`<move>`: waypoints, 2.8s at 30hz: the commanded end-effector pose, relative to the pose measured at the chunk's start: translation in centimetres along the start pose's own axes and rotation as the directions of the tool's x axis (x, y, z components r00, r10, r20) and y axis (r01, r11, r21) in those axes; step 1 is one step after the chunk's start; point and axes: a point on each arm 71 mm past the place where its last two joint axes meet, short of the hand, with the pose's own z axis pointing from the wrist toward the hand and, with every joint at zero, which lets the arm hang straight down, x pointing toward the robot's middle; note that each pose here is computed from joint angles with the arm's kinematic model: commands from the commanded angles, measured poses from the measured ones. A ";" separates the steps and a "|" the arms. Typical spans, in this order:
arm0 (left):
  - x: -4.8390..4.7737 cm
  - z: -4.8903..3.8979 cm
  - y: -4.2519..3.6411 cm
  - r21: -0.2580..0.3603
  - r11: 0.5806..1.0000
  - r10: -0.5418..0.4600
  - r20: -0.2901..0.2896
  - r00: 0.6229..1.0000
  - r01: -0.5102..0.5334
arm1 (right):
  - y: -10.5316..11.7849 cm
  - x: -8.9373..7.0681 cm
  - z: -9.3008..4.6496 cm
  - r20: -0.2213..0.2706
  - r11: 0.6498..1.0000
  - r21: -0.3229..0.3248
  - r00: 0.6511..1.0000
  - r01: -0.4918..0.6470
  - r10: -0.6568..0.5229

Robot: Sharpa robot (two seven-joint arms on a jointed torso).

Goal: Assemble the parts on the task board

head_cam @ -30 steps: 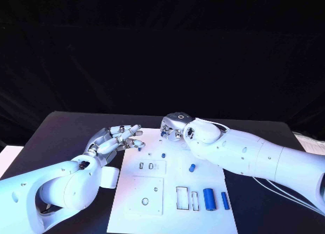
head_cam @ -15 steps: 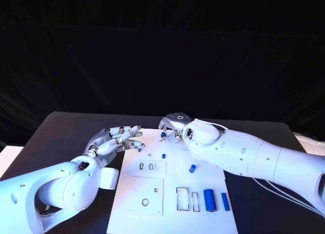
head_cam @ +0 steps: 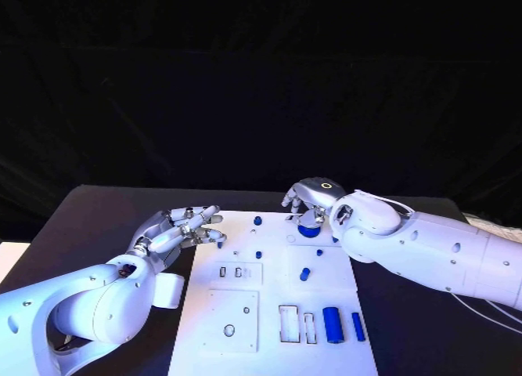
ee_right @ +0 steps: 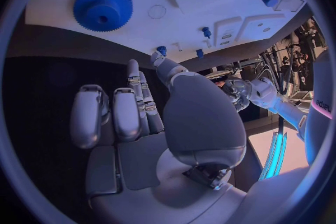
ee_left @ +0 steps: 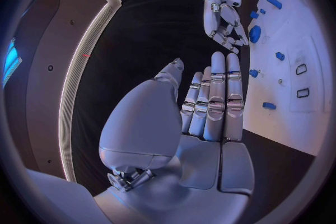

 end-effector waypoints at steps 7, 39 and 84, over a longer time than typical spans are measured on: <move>0.22 0.30 0.00 0.002 1.000 -0.013 -0.028 1.000 0.013 | -3.6 -0.7 -2.3 -0.123 0.975 0.190 0.982 -0.118 0.143; 0.06 0.54 0.14 -0.003 1.000 -0.011 -0.023 1.000 0.011 | -4.7 1.8 -1.6 -0.214 0.964 0.245 0.965 -0.100 0.154; 0.05 0.64 0.23 -0.010 1.000 -0.013 -0.027 1.000 0.013 | -2.6 2.3 -1.1 -0.126 0.985 0.170 0.992 0.002 0.020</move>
